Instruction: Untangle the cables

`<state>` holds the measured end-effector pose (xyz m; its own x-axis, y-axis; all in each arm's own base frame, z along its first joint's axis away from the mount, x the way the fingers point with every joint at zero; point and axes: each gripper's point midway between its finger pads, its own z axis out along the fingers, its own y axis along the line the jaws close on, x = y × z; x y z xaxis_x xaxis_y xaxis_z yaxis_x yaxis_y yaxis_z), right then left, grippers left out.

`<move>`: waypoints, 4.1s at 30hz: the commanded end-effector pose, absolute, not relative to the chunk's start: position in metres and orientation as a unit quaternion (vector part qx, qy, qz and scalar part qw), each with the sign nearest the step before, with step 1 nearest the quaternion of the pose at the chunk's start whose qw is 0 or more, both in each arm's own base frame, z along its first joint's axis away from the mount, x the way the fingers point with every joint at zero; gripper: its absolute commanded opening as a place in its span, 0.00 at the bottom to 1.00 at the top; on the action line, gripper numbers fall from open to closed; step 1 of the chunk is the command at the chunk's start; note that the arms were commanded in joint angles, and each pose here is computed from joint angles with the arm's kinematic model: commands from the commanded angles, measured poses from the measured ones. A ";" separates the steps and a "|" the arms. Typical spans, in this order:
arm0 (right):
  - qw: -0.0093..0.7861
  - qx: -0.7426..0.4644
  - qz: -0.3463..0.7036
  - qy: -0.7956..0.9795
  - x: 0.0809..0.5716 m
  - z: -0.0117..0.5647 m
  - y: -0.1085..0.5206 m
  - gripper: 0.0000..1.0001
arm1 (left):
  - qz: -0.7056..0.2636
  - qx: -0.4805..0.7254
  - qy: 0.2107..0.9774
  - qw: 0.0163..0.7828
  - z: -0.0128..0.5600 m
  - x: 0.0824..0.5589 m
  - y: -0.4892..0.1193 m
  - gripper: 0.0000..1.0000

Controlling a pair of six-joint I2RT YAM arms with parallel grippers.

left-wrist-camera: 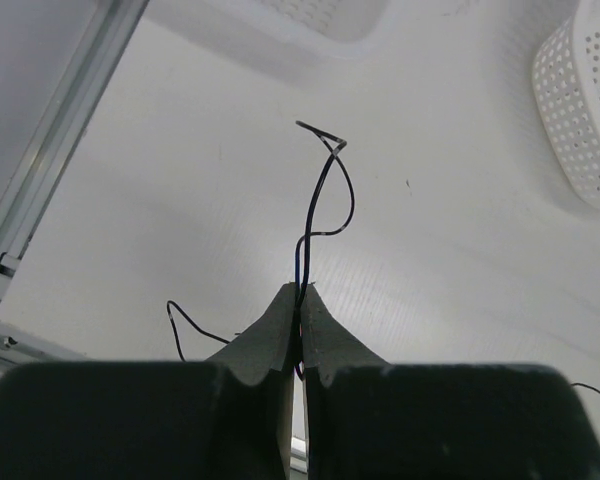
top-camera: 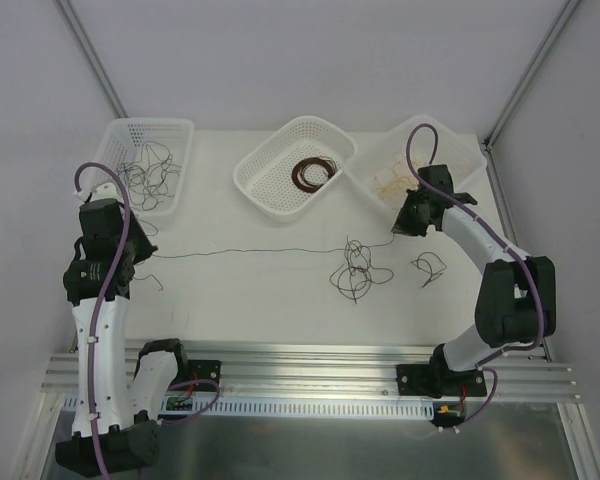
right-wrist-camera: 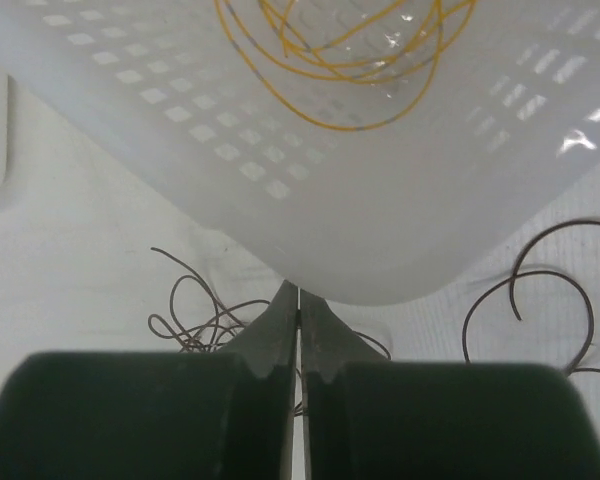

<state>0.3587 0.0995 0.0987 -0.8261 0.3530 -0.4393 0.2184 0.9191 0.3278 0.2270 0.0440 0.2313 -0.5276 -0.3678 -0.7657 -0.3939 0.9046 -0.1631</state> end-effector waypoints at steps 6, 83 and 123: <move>0.262 0.235 0.183 0.918 0.347 0.126 0.076 0.01 | 0.079 -0.227 0.835 0.495 0.294 0.215 0.067 0.00; 0.210 0.128 -0.005 0.969 0.264 0.074 0.067 0.52 | 0.071 -0.169 0.739 0.648 0.490 0.242 0.065 0.00; 0.193 -0.063 0.136 0.970 0.262 0.110 0.160 0.93 | -0.138 -0.183 0.513 0.827 0.664 0.396 0.080 0.00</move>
